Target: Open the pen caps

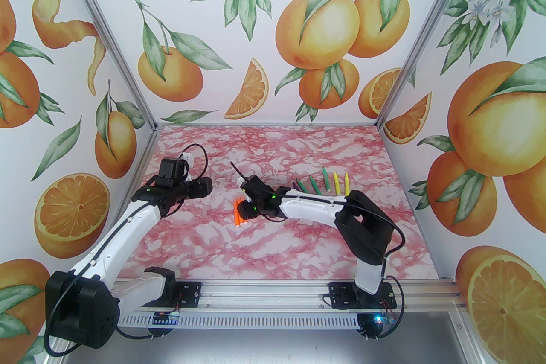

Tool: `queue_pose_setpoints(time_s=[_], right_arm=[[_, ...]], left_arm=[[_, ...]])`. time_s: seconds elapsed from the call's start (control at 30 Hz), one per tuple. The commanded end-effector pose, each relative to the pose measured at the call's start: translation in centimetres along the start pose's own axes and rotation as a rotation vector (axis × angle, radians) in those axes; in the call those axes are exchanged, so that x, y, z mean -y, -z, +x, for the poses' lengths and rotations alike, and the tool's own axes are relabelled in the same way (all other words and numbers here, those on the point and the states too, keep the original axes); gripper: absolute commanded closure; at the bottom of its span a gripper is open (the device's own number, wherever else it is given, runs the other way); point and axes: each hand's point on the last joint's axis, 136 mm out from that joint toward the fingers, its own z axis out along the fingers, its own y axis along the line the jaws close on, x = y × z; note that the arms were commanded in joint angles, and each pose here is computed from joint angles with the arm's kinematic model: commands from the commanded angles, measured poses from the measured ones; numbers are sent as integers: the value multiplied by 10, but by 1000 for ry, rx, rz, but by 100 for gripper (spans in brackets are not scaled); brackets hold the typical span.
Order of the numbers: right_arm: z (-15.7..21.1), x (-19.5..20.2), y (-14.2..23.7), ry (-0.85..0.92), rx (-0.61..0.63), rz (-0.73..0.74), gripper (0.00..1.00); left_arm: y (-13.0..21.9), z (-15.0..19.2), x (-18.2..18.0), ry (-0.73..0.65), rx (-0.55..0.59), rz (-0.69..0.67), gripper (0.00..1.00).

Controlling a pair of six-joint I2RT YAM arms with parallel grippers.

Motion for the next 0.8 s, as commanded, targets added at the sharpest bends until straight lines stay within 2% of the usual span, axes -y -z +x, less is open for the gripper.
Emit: queue_pose_setpoints(time_s=[0.0,0.37,0.6,0.77], right_arm=[[-7,-11,-10,-11,8,-32,56],[6,0,-34,-16,-39,47,60],[15,20,-39,27,-75,186,62],[15,20,-36,26,-67,189,64]], left_arm=[[9,-7,1,17,61,16,23],[24,-10,-6,27,98,14,23],[25,-10,-8,35,102,16,23],[26,-11,-7,41,105,25,23]])
